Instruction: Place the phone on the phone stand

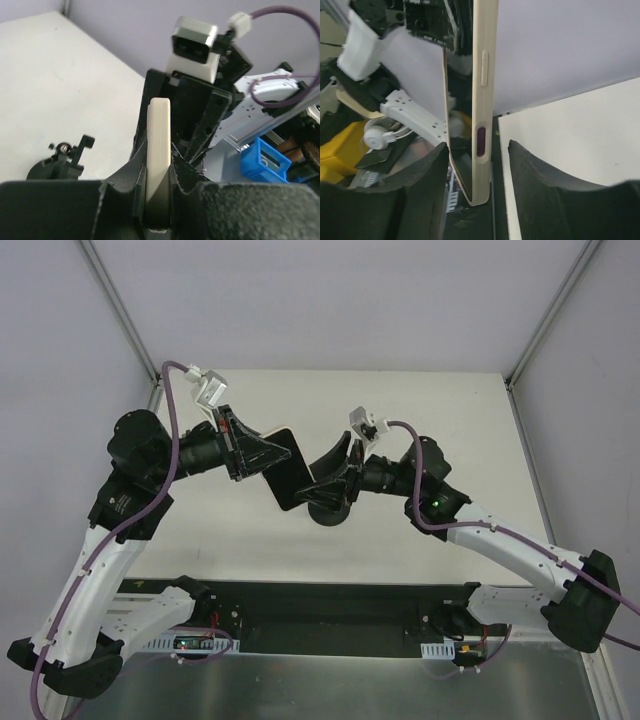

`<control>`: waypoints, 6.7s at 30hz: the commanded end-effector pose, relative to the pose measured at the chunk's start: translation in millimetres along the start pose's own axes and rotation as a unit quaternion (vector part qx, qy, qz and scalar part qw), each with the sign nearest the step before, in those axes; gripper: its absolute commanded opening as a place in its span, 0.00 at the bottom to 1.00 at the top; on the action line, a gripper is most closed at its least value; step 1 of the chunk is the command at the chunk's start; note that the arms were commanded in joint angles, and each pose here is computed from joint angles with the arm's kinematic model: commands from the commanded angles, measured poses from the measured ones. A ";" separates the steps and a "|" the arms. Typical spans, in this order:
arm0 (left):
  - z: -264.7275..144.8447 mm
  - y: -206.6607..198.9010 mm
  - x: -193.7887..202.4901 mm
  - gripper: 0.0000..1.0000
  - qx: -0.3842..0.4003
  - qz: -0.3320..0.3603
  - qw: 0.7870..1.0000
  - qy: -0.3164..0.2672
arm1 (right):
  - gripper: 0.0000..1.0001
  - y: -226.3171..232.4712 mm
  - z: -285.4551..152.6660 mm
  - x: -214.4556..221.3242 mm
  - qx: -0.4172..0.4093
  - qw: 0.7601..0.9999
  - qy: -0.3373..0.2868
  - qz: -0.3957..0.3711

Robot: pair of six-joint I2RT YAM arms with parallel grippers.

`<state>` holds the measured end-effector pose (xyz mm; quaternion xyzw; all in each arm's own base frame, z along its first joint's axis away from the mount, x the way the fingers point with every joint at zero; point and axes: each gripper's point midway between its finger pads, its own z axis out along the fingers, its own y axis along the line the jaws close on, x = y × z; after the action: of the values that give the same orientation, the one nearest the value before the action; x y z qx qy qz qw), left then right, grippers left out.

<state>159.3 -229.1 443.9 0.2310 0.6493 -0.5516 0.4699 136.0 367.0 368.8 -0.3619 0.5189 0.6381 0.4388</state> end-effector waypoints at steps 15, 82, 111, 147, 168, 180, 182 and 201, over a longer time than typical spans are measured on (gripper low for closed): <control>-20.2 67.0 17.8 0.00 -0.216 -0.064 0.974 0.024 | 0.96 -126.7 -104.4 -17.0 0.476 0.879 0.021 0.016; 29.1 45.9 58.5 0.00 0.048 0.090 0.995 -0.013 | 0.01 -173.4 -113.7 101.5 0.466 0.846 0.252 -0.060; 119.4 67.2 129.4 0.00 0.343 0.228 0.902 0.129 | 0.01 -165.8 -102.1 112.2 0.270 0.928 0.257 0.006; 111.3 138.0 131.0 0.00 0.088 0.293 0.942 0.140 | 0.01 -188.3 -120.8 95.0 0.356 0.914 0.194 -0.003; 21.1 252.8 80.6 0.00 -0.470 0.240 0.848 -0.046 | 0.00 -149.7 -108.2 80.5 0.582 0.810 -0.073 -0.013; 36.7 251.1 110.4 0.00 -0.426 0.222 0.877 0.014 | 0.00 -120.7 -88.8 81.1 0.566 0.820 -0.083 -0.037; 42.0 239.4 114.4 0.00 -0.391 0.220 0.893 0.022 | 0.01 -123.6 -93.7 75.6 0.559 0.824 -0.069 -0.067; 49.1 65.7 131.0 0.00 0.045 0.276 0.957 0.069 | 0.62 -96.6 -58.5 133.5 0.132 0.970 0.133 -0.152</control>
<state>194.7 -262.8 234.5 0.3949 0.6907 -0.3451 0.4979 214.7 312.8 181.5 -0.3569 0.6815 0.3571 0.5297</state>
